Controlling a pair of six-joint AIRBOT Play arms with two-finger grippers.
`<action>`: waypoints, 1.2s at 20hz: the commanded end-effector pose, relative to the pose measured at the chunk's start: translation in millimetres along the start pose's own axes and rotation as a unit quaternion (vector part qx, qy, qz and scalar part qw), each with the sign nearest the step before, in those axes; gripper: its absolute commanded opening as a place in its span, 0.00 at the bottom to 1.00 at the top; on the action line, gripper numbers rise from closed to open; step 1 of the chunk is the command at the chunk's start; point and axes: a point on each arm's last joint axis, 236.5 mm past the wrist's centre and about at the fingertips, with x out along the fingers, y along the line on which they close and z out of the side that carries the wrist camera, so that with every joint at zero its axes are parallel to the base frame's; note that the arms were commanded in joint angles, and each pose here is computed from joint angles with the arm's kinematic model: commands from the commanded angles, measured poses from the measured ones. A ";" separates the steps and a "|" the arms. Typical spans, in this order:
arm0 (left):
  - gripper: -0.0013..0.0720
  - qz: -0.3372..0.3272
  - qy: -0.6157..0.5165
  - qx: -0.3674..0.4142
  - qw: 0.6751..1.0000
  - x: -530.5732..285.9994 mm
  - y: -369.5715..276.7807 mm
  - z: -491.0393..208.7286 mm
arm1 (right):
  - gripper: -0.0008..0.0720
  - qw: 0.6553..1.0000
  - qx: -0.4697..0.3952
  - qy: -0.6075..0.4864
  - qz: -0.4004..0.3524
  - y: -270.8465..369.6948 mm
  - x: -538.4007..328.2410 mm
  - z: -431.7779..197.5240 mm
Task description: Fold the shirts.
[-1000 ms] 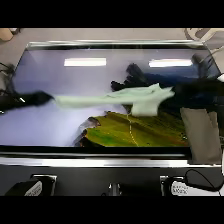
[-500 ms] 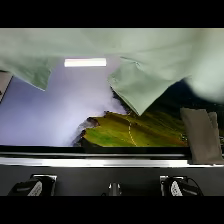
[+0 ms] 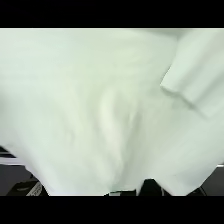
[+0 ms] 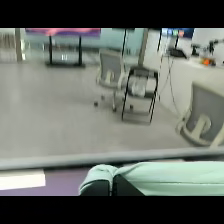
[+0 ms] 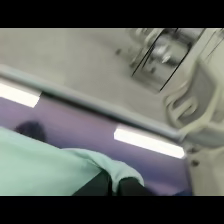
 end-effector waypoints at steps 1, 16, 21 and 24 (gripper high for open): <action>0.06 0.015 0.209 -0.069 0.975 82.1 50.2 -143.5 | 0.04 0.953 0.057 0.244 0.172 42.1 94.4 -125.9; 0.06 0.081 0.350 -0.195 0.913 214.8 142.9 -380.5 | 0.04 0.961 0.126 0.186 0.161 105.3 366.9 -208.2; 0.06 0.089 0.307 -0.186 0.929 241.4 157.5 -358.8 | 0.04 0.970 0.127 0.157 0.132 91.3 377.6 -198.8; 0.06 0.083 0.355 -0.196 0.911 241.7 153.0 -395.2 | 0.04 0.939 0.120 0.256 0.197 126.2 361.5 -247.4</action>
